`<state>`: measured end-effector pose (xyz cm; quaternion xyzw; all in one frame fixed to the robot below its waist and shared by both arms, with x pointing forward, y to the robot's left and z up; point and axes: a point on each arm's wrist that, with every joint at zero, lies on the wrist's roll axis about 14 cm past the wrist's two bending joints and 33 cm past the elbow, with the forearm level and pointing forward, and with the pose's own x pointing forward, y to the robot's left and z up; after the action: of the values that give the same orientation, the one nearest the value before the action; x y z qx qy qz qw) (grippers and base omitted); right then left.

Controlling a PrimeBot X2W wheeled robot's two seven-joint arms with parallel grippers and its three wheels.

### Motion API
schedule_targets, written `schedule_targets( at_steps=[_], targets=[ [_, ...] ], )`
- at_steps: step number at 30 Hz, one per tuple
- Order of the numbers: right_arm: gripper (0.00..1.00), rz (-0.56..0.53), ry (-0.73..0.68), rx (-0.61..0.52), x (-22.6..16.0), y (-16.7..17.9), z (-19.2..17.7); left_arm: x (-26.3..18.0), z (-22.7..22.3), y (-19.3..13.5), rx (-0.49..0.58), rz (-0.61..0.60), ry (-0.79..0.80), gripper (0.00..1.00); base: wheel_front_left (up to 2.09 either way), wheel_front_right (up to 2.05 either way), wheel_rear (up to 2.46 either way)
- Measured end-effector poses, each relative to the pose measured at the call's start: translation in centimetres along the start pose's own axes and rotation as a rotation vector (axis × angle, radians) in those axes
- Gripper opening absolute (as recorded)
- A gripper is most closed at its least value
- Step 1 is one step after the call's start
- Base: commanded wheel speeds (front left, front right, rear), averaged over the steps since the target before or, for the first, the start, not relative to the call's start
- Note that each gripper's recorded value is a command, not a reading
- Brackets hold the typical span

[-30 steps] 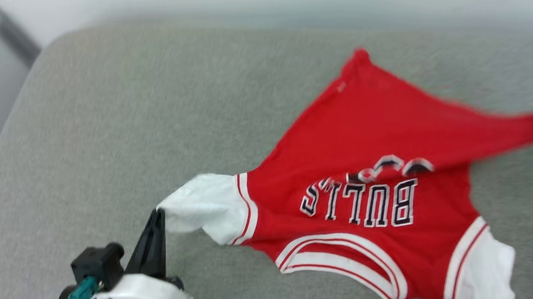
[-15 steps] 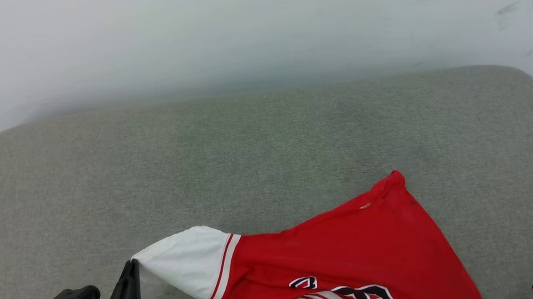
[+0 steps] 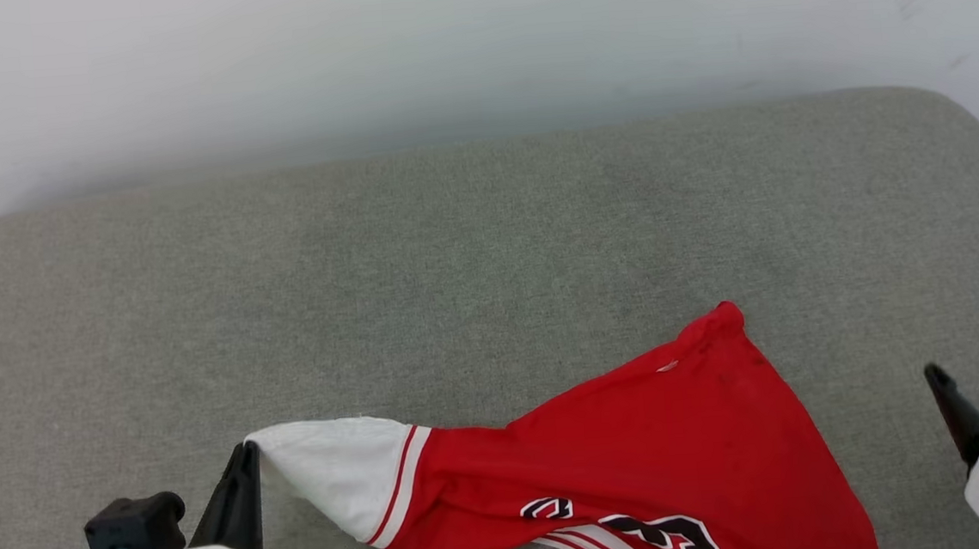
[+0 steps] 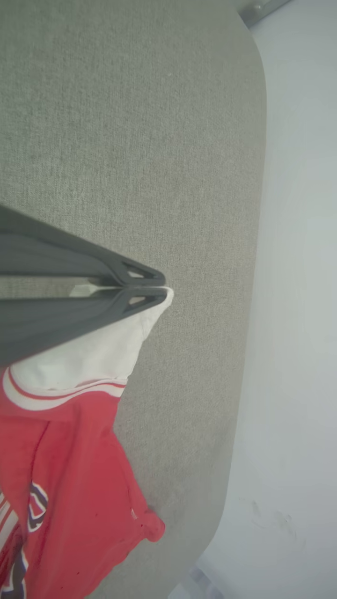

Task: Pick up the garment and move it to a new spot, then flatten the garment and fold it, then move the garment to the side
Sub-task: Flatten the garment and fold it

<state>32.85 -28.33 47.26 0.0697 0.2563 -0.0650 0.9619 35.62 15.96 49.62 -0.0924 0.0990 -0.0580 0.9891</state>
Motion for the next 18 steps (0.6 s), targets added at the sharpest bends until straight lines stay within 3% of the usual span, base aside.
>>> schedule_targets(
  at_steps=[5,11,18],
  targets=[
    [1.0,0.048,-0.102,-0.004,3.2,2.0,3.1,1.6,0.9,-0.3,0.008,-0.016,-0.017,0.0,0.0,0.0,0.0],
    [1.0,0.102,0.223,-0.034,7.3,4.0,-0.6,3.5,0.7,-0.6,0.014,-0.036,-0.014,0.0,0.0,0.0,0.0],
    [1.0,0.177,0.468,-0.121,11.1,7.8,-2.4,5.7,0.1,0.0,-0.009,-0.032,-0.014,0.0,0.0,0.0,0.0]
  ],
)
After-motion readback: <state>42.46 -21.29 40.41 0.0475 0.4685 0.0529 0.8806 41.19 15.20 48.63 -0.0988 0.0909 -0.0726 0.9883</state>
